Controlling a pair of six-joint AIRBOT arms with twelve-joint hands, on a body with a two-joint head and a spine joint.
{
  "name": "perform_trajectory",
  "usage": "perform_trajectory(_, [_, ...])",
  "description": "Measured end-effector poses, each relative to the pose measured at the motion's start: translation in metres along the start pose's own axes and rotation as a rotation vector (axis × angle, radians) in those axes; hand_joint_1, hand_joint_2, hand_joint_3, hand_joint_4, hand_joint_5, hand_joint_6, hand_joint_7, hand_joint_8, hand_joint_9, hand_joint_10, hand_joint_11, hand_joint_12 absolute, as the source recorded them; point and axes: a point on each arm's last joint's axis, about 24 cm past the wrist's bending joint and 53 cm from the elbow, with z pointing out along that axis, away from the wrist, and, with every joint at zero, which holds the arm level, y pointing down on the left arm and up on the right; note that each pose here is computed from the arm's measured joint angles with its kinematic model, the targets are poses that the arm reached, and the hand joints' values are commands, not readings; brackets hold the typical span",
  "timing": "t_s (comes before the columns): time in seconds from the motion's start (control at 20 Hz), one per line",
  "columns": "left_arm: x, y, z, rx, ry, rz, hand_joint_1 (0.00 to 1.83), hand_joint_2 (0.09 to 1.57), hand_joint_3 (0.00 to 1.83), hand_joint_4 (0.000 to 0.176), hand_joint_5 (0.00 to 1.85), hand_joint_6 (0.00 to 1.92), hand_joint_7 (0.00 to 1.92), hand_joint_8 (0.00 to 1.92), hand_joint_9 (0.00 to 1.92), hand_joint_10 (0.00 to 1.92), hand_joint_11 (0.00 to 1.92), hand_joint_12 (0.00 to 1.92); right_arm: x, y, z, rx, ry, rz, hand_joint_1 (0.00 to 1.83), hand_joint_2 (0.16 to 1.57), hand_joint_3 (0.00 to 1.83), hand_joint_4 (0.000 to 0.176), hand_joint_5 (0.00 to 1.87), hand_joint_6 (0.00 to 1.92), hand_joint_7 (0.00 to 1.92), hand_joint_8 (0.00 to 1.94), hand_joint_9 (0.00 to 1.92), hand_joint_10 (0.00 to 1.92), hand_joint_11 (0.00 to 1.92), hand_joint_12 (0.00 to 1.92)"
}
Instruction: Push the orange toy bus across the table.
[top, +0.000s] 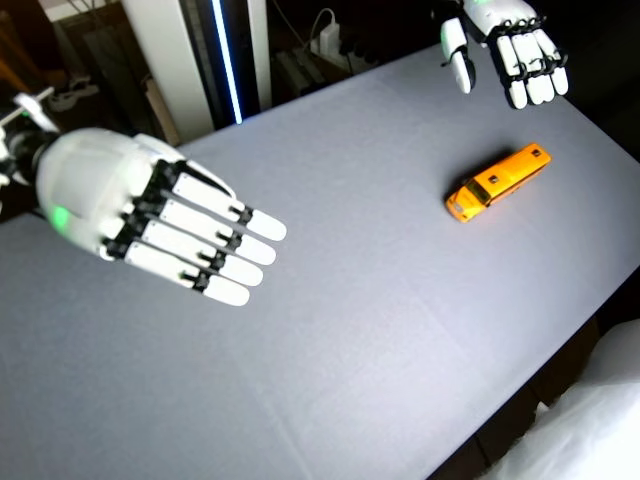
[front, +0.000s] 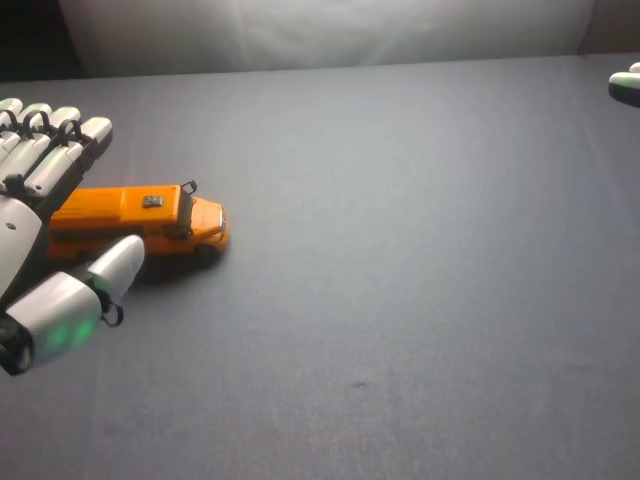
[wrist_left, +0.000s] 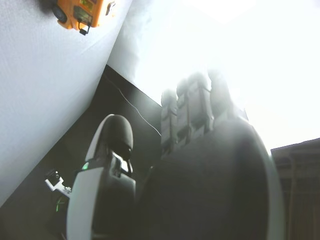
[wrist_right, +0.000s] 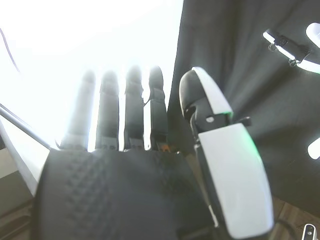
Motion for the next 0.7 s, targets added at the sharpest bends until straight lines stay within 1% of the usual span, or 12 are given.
perform_trajectory(0.1, [-0.004, 0.01, 0.001, -0.028, -0.01, 0.025, 0.0, 1.38, 0.02, 0.0, 0.09, 0.0, 0.07, 0.01, 0.0, 0.0, 0.0, 0.0, 0.0, 0.0, 0.0, 0.001, 0.002, 0.0, 0.52, 1.38, 0.01, 0.009, 0.37, 0.01, 0.3, 0.01, 0.24, 0.01, 0.01, 0.48])
perform_trajectory(0.15, [-0.004, 0.023, -0.001, -0.079, -0.01, 0.05, 0.0, 1.38, 0.02, 0.0, 0.09, 0.0, 0.07, 0.0, 0.0, 0.0, 0.0, 0.0, 0.0, -0.001, 0.0, 0.002, 0.002, -0.001, 0.52, 1.38, 0.01, 0.01, 0.37, 0.01, 0.3, 0.01, 0.24, 0.01, 0.0, 0.47])
perform_trajectory(0.2, [-0.005, 0.032, -0.002, -0.116, -0.011, 0.061, 0.0, 1.42, 0.01, 0.0, 0.09, 0.0, 0.08, 0.0, 0.01, 0.0, 0.0, 0.0, 0.0, -0.001, 0.0, 0.003, 0.002, -0.001, 0.52, 1.38, 0.01, 0.013, 0.37, 0.01, 0.31, 0.01, 0.24, 0.01, 0.0, 0.47])
perform_trajectory(0.25, [-0.007, 0.043, -0.002, -0.154, -0.011, 0.085, 0.03, 1.45, 0.01, 0.0, 0.07, 0.0, 0.06, 0.0, 0.0, 0.0, 0.0, 0.0, 0.0, -0.001, 0.0, 0.002, 0.002, 0.0, 0.55, 1.38, 0.01, 0.008, 0.37, 0.0, 0.31, 0.01, 0.25, 0.01, 0.01, 0.47])
perform_trajectory(0.3, [-0.011, 0.053, -0.001, -0.189, -0.022, 0.096, 0.04, 1.46, 0.01, 0.0, 0.07, 0.0, 0.07, 0.0, 0.01, 0.0, 0.0, 0.0, 0.001, -0.001, 0.0, 0.001, 0.004, -0.001, 0.55, 1.39, 0.01, 0.005, 0.36, 0.0, 0.31, 0.0, 0.24, 0.01, 0.0, 0.46])
perform_trajectory(0.35, [-0.014, 0.062, -0.001, -0.214, -0.026, 0.114, 0.01, 1.44, 0.0, 0.0, 0.06, 0.0, 0.04, 0.0, 0.01, 0.0, 0.0, 0.0, 0.001, 0.0, 0.0, 0.0, 0.005, 0.002, 0.54, 1.39, 0.0, 0.028, 0.35, 0.0, 0.29, 0.0, 0.23, 0.0, 0.0, 0.42])
perform_trajectory(0.45, [-0.017, 0.075, -0.001, -0.256, -0.029, 0.13, 0.0, 1.46, 0.0, 0.0, 0.06, 0.0, 0.05, 0.0, 0.03, 0.01, 0.0, 0.0, 0.001, -0.001, 0.0, 0.001, 0.004, 0.002, 0.52, 1.39, 0.0, 0.025, 0.35, 0.0, 0.29, 0.0, 0.23, 0.0, 0.02, 0.43])
perform_trajectory(0.5, [-0.017, 0.084, -0.001, -0.283, -0.031, 0.14, 0.0, 1.44, 0.0, 0.0, 0.06, 0.0, 0.04, 0.0, 0.04, 0.01, 0.0, 0.0, 0.0, -0.001, 0.0, 0.0, 0.004, -0.001, 0.53, 1.39, 0.0, 0.019, 0.36, 0.0, 0.31, 0.0, 0.25, 0.01, 0.03, 0.43])
perform_trajectory(0.55, [-0.016, 0.092, -0.002, -0.31, -0.03, 0.144, 0.0, 1.44, 0.0, 0.0, 0.07, 0.0, 0.06, 0.01, 0.06, 0.02, 0.03, 0.01, -0.001, -0.002, 0.0, 0.003, 0.001, 0.001, 0.54, 1.39, 0.0, 0.015, 0.37, 0.0, 0.33, 0.0, 0.27, 0.0, 0.05, 0.4])
perform_trajectory(0.6, [-0.013, 0.103, -0.004, -0.351, -0.017, 0.151, 0.0, 1.42, 0.0, 0.0, 0.06, 0.0, 0.06, 0.01, 0.07, 0.02, 0.05, 0.02, 0.0, -0.002, 0.0, 0.003, 0.0, 0.005, 0.54, 1.39, 0.0, 0.018, 0.37, 0.0, 0.33, 0.0, 0.27, 0.0, 0.08, 0.33])
perform_trajectory(0.65, [-0.008, 0.112, -0.005, -0.383, -0.003, 0.146, 0.0, 1.42, 0.0, 0.0, 0.07, 0.0, 0.06, 0.01, 0.08, 0.02, 0.07, 0.03, 0.002, -0.003, 0.0, 0.004, 0.002, 0.008, 0.56, 1.38, 0.0, 0.007, 0.39, 0.0, 0.35, 0.0, 0.28, 0.0, 0.1, 0.32])
perform_trajectory(0.7, [-0.002, 0.122, -0.006, -0.413, 0.018, 0.143, 0.0, 1.4, 0.0, 0.0, 0.07, 0.0, 0.08, 0.0, 0.11, 0.01, 0.03, 0.01, 0.004, -0.003, 0.0, 0.003, 0.006, 0.013, 0.54, 1.39, 0.0, 0.016, 0.38, 0.0, 0.34, 0.0, 0.29, 0.0, 0.12, 0.31])
